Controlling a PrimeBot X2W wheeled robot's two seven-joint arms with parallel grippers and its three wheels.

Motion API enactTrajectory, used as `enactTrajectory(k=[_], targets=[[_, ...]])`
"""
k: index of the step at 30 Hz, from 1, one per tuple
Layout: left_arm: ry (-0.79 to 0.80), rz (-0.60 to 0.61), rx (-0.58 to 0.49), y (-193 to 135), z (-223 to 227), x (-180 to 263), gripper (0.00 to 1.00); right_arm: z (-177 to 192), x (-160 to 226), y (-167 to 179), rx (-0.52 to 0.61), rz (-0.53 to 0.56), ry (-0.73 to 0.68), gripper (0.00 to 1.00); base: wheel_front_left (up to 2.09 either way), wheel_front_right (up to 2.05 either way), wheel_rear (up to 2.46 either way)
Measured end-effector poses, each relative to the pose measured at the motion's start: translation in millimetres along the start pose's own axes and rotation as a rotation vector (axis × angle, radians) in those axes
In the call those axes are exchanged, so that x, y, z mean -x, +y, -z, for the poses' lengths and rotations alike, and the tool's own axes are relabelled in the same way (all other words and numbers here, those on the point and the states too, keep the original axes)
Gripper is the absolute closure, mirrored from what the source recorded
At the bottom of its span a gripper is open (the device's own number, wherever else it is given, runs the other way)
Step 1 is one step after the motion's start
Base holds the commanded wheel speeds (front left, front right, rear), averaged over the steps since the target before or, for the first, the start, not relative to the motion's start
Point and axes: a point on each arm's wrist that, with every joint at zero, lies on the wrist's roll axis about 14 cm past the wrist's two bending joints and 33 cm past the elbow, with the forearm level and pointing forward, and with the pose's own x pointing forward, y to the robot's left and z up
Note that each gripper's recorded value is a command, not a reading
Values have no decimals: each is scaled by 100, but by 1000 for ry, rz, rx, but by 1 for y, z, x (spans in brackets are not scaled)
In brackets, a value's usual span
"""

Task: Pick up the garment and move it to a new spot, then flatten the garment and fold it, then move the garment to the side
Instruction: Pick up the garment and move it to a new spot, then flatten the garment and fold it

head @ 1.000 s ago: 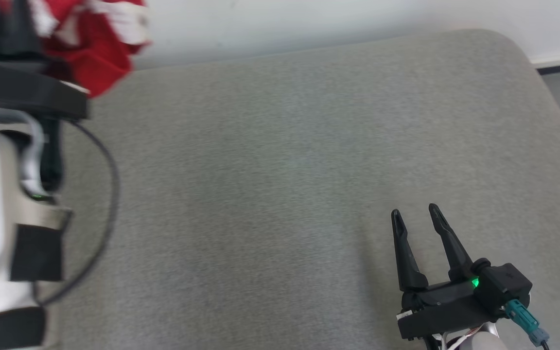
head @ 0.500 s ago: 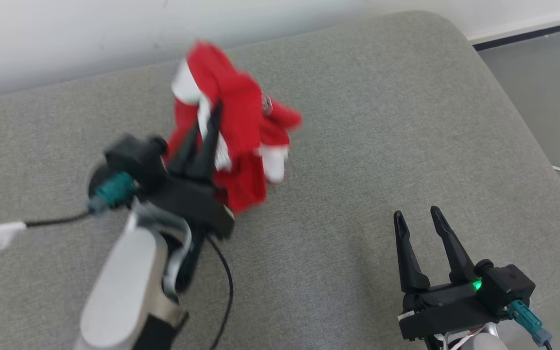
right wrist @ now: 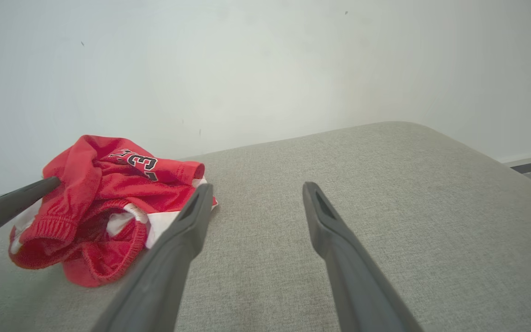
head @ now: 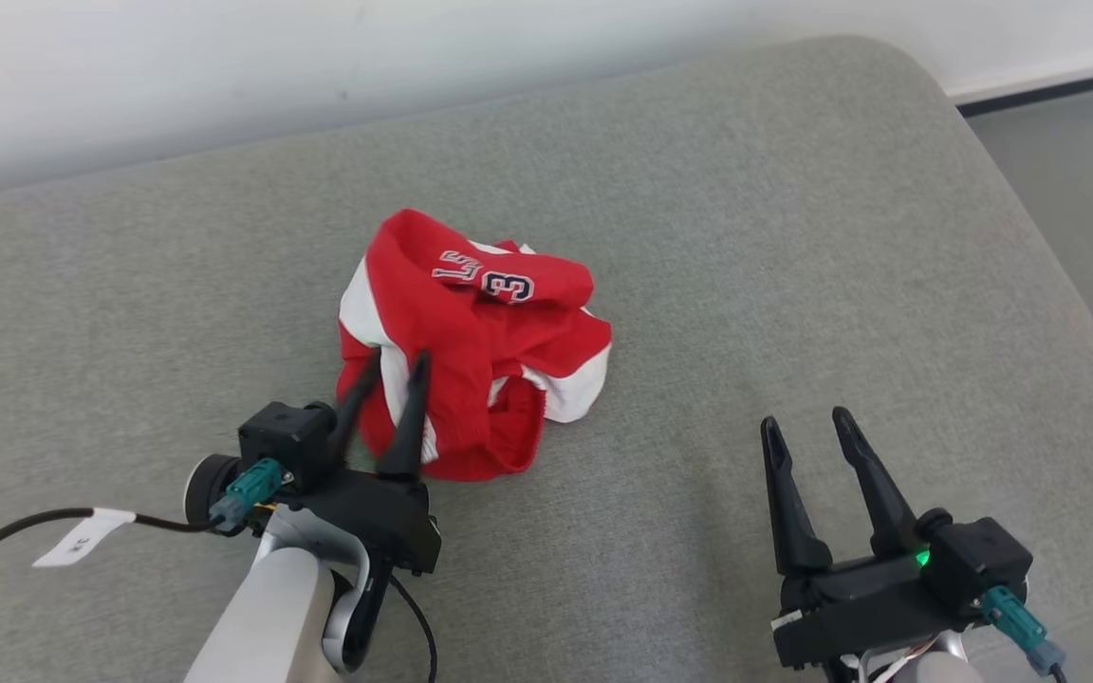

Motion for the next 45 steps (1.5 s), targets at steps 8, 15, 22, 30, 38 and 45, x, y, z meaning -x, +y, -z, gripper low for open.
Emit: enactTrajectory(k=[8, 15, 22, 30, 38, 45], targets=[[-127, -67, -12, 13, -38, 21, 0, 1, 9, 12, -5, -35, 1, 0, 0, 0, 0], [-186, -211, -14, 44, -50, 71, 0, -6, 12, 26, -13, -77, -24, 0, 0, 0, 0], [-263, -348, -137, 72, -72, 128, 0, -6, 13, 37, -18, -111, -28, 0, 0, 0, 0], [-256, -502, -190, 102, -70, 182, 0, -4, 12, 42, -13, -128, -23, 0, 0, 0, 0], [-219, -586, -199, 113, -56, 219, 0, -4, 14, 46, -6, -142, -22, 0, 0, 0, 0], [-179, -552, -209, 102, -44, 219, 0, 0, 21, 43, -7, -134, -11, 0, 0, 0, 0]])
